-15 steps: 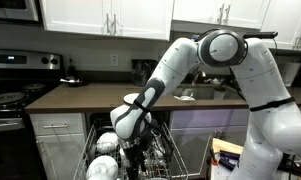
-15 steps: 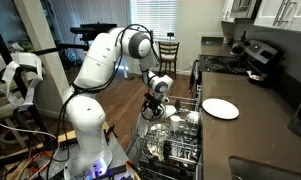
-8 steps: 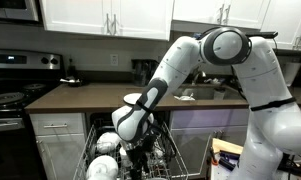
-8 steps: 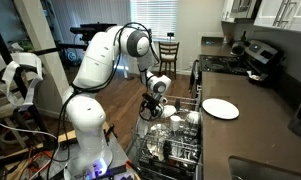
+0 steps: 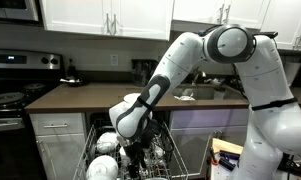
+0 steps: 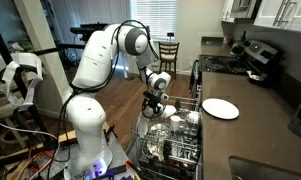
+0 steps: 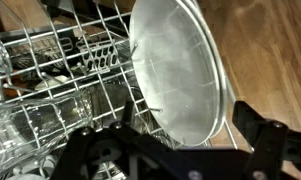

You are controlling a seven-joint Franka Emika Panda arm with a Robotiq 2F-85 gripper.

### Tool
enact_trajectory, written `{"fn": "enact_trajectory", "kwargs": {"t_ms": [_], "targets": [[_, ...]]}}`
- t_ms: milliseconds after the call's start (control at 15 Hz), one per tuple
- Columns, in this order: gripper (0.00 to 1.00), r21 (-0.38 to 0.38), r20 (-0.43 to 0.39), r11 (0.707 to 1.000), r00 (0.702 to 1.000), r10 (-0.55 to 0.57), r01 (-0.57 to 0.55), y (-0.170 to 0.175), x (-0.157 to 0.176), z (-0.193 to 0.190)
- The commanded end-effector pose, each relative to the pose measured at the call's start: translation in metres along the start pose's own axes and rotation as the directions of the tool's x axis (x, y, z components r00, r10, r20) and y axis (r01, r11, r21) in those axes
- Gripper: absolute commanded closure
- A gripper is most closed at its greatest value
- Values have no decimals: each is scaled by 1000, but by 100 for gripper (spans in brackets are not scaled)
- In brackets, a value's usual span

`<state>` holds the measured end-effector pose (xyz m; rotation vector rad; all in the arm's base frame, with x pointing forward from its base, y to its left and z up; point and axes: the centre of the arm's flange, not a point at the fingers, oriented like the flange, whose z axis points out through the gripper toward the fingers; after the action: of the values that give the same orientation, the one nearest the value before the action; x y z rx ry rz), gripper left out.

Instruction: Remove one plate from the dishwasher rack and place it on top of the white plate on the countertop

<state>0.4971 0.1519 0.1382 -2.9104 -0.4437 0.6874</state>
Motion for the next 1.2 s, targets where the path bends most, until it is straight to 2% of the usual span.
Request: {"fn": "enact_trajectory", "kwargs": {"t_ms": [0, 400, 1133], "targets": [[0, -45, -13, 999, 1000, -4, 4, 4, 2, -17], [0, -37, -30, 999, 999, -16, 14, 15, 15, -18], [0, -2, -64, 998, 996, -63, 63, 11, 33, -15]]}}
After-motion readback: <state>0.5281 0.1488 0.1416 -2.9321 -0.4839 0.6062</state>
